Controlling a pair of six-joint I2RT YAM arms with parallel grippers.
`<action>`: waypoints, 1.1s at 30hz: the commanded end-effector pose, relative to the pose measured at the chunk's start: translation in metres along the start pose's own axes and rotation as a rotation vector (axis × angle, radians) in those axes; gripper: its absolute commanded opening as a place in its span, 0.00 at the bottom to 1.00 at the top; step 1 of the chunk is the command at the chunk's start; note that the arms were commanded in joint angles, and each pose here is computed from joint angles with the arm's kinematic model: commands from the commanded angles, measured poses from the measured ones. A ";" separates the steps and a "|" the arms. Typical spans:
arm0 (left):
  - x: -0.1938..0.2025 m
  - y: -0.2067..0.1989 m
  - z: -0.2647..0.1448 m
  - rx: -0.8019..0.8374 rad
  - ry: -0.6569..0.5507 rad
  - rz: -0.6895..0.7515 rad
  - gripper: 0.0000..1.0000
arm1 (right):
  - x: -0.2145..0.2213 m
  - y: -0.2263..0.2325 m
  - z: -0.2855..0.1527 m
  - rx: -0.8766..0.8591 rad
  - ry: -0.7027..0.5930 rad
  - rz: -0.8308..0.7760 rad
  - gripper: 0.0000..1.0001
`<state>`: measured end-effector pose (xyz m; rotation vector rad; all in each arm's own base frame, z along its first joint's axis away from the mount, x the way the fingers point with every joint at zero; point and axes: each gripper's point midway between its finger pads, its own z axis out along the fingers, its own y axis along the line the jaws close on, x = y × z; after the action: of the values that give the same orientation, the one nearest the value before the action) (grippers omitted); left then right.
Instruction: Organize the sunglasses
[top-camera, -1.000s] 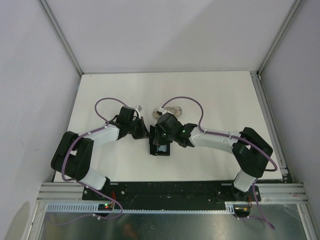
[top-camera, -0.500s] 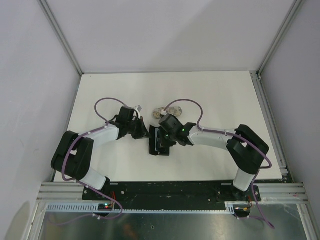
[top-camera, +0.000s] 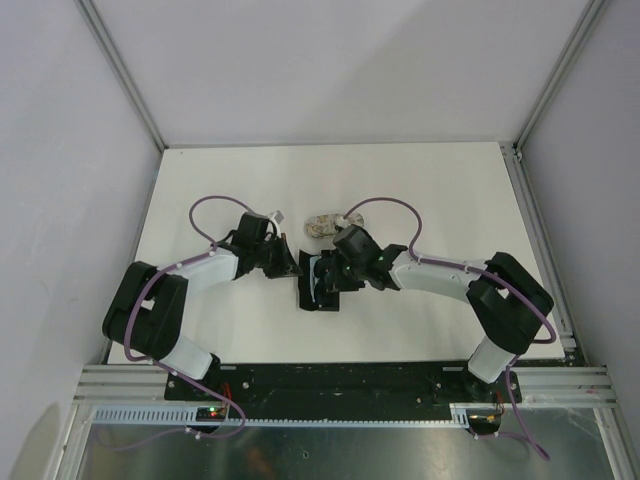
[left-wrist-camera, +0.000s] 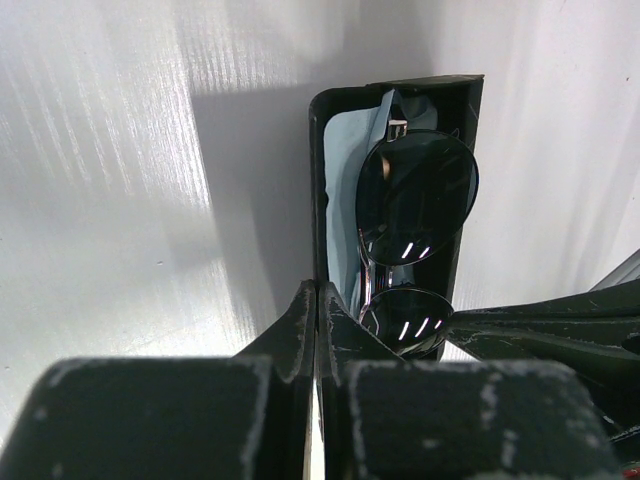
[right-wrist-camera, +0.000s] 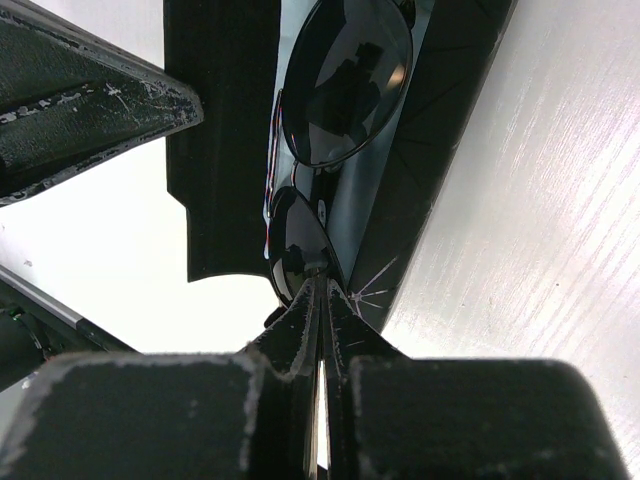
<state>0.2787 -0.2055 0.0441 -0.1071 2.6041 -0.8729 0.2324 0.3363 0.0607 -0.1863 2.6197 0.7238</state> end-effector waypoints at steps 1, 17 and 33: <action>-0.015 -0.012 -0.002 0.050 -0.034 0.027 0.00 | -0.008 0.006 -0.010 -0.032 -0.034 -0.021 0.00; -0.014 -0.013 -0.002 0.051 -0.035 0.017 0.00 | -0.038 0.032 0.002 -0.060 -0.075 -0.043 0.20; -0.015 -0.013 -0.003 0.050 -0.040 0.017 0.00 | -0.039 0.028 0.029 0.243 -0.070 -0.113 0.27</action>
<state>0.2788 -0.2057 0.0446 -0.1069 2.6032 -0.8777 0.2649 0.3888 0.0752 -0.2508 2.5651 0.5303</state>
